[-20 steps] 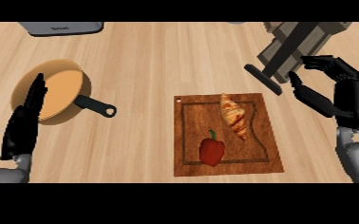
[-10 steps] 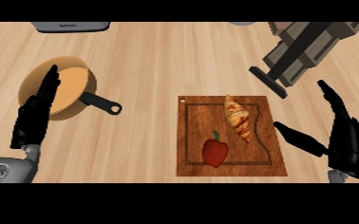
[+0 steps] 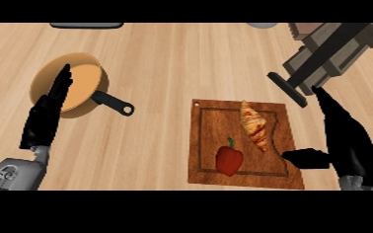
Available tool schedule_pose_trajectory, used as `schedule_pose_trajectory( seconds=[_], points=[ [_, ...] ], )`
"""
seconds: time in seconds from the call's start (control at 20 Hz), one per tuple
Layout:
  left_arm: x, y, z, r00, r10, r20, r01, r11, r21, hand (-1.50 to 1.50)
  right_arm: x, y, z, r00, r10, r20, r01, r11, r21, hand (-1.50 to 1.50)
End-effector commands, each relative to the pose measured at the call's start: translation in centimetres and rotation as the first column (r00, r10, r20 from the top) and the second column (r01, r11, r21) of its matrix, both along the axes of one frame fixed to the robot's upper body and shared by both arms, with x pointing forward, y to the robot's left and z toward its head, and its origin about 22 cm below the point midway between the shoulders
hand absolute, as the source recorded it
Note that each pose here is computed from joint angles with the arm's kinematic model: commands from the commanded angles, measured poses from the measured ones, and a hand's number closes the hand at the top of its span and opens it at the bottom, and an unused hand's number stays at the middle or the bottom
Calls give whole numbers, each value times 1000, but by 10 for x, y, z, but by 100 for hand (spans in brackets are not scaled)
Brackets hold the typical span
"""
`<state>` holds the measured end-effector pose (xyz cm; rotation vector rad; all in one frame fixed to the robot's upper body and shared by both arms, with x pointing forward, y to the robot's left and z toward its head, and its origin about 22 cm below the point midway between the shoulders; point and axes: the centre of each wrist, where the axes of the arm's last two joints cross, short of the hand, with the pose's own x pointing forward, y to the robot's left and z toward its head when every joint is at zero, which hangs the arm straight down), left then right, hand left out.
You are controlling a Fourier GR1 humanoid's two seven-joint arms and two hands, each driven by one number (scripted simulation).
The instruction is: Pick the croissant from the cutting board and place it in the tiered basket
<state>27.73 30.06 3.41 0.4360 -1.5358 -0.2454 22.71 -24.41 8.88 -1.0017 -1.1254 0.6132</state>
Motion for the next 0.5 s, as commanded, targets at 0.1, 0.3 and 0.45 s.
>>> schedule_pose_trajectory(
  seconds=[0.1,0.3,0.45],
  points=[
    [3,-4,4,1000,-20,4,20,1000,2,0,17,64,50,989,-119,-86,111,989,-94,-150],
    [2,0,-6,1000,-6,-4,6,1000,-20,0,39,76,36,965,-159,-207,144,986,-89,-150],
    [10,-4,1,1000,6,20,-6,1000,8,0,45,102,34,954,-171,-248,151,984,-95,-150]
  ],
)
